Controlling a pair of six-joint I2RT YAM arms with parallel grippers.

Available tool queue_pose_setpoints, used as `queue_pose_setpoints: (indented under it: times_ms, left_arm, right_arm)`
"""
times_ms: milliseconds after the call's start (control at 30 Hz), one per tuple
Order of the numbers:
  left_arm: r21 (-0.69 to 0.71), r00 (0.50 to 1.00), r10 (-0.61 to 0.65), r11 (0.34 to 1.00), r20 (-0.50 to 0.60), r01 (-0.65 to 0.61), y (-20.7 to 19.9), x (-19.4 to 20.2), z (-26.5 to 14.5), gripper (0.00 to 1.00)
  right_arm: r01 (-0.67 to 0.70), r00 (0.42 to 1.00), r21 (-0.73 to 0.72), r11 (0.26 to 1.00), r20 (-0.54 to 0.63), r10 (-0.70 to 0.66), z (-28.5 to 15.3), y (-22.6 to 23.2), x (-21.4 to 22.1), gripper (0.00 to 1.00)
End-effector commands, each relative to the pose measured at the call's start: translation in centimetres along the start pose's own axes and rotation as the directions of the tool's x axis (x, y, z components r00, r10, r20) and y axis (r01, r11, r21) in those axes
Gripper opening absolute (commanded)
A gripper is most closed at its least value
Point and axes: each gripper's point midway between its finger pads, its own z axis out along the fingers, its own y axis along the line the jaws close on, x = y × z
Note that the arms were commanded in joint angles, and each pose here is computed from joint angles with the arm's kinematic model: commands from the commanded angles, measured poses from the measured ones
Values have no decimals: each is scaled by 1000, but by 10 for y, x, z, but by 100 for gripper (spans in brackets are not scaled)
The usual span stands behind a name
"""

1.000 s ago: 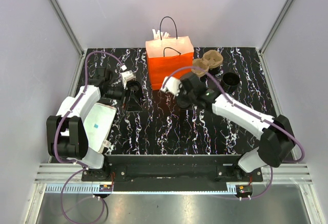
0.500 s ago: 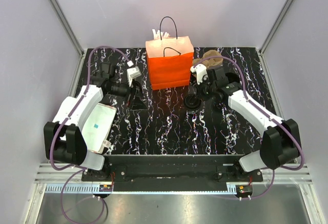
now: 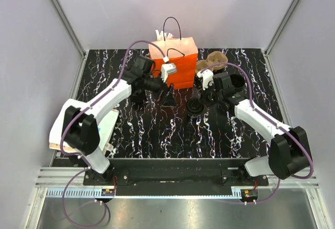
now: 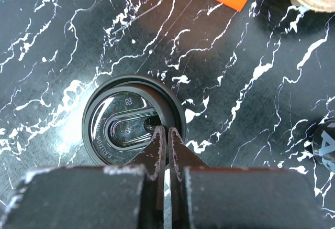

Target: Pack the takeout coffee

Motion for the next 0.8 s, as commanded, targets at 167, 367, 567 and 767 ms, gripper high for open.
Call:
queue_pose_setpoints:
  times_ms: [167,367,567,767]
  left_arm:
    - [-150,998,-4,989,65,14,32,-55,36,99]
    - [-136,998,-16,990,53,23,32,-57,56,99]
    - [-108,999,-20,994,44,24,27,-55,69,99]
    - [-94,999,-19,995,37,23,24,-53,76,99]
  right_arm:
    - [18,997,-28,999,81,-15,-3,5,-23,4]
    - [16,998,-41,999,64,-14,0,6,-23,6]
    - [12,999,-59,998,43,-10,5,9,-21,8]
    - [11,1000,-66,998,25,-9,7,9,-19,19]
